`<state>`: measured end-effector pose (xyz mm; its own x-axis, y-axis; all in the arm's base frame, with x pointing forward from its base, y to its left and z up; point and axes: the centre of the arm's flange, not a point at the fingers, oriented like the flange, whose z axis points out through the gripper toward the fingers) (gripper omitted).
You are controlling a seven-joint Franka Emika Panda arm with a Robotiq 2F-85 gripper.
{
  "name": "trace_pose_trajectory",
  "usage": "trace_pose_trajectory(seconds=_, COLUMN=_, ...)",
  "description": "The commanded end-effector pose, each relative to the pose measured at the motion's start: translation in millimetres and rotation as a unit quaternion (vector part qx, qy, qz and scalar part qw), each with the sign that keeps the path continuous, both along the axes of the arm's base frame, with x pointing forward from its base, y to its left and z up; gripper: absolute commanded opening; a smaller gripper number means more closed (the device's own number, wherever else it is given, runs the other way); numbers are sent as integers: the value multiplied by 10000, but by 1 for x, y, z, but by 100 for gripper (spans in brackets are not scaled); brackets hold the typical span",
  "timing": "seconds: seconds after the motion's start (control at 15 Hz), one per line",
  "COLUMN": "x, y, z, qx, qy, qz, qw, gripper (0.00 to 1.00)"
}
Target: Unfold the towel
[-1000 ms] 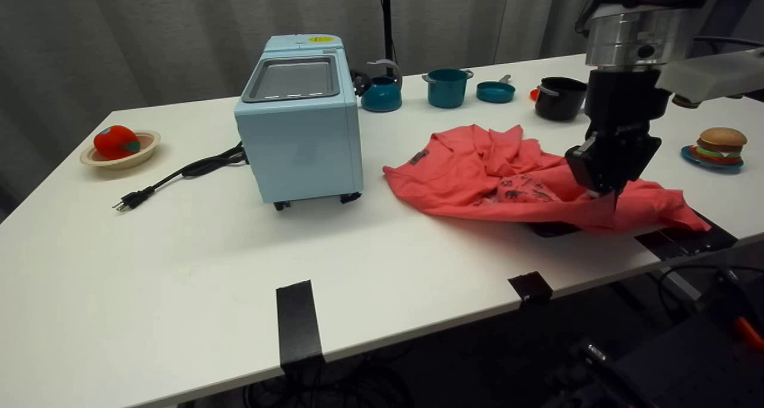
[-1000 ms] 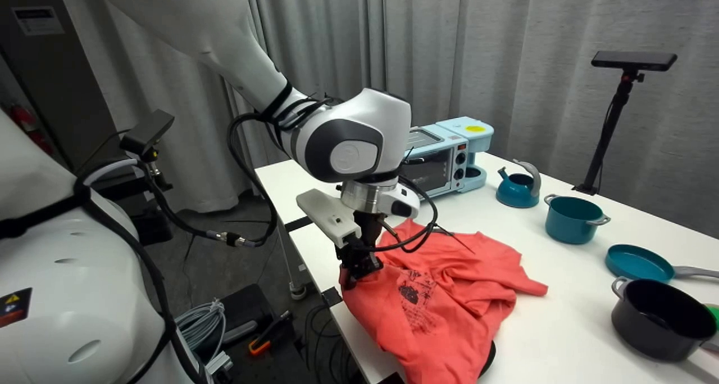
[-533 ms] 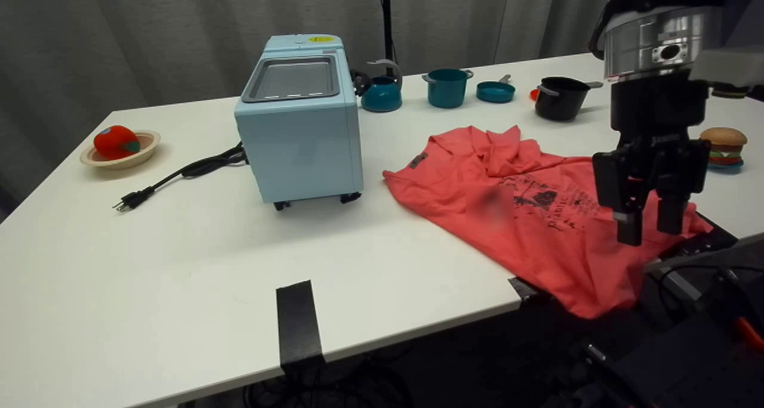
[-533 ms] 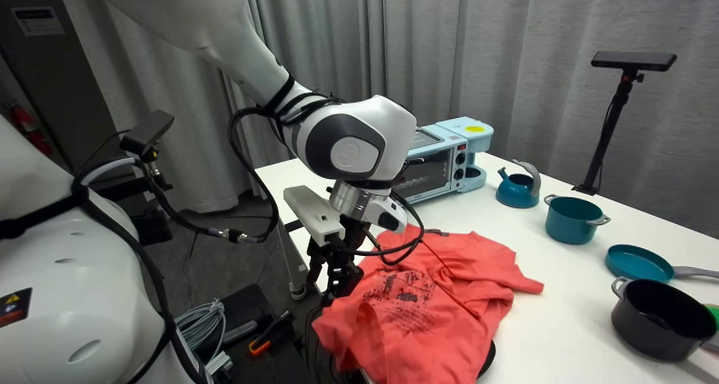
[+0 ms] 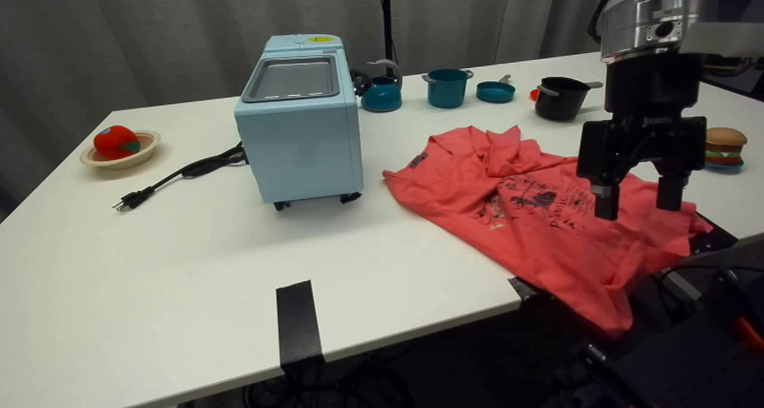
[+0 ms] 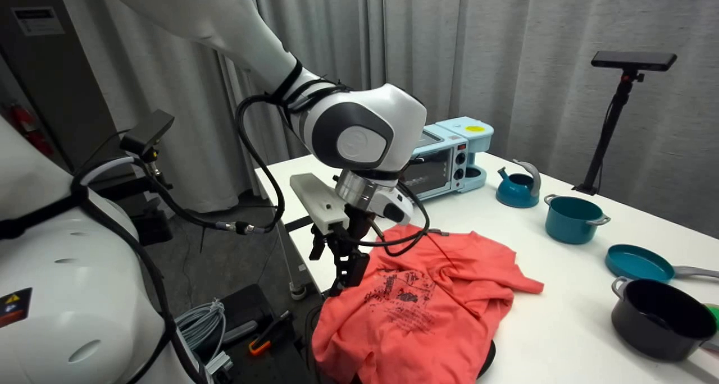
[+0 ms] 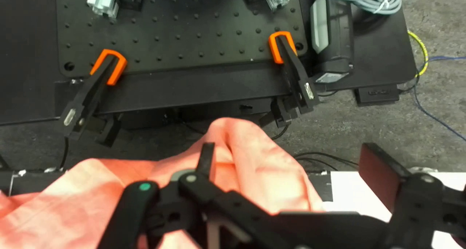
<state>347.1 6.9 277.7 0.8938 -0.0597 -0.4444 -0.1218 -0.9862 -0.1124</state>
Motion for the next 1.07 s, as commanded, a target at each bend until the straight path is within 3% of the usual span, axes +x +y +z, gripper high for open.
trace_pose_trajectory(seconds=0.0, x=19, y=-1, z=30, qx=-96, qy=-759, qz=56, qw=9971, gripper=100)
trace_pose_trajectory(seconds=0.53, x=69, y=-4, z=88, qx=-355, qy=-2297, qz=118, qw=9725, gripper=100)
trace_pose_trajectory(seconds=1.0, x=89, y=-5, z=148, qx=-507, qy=-3097, qz=198, qw=9493, gripper=100)
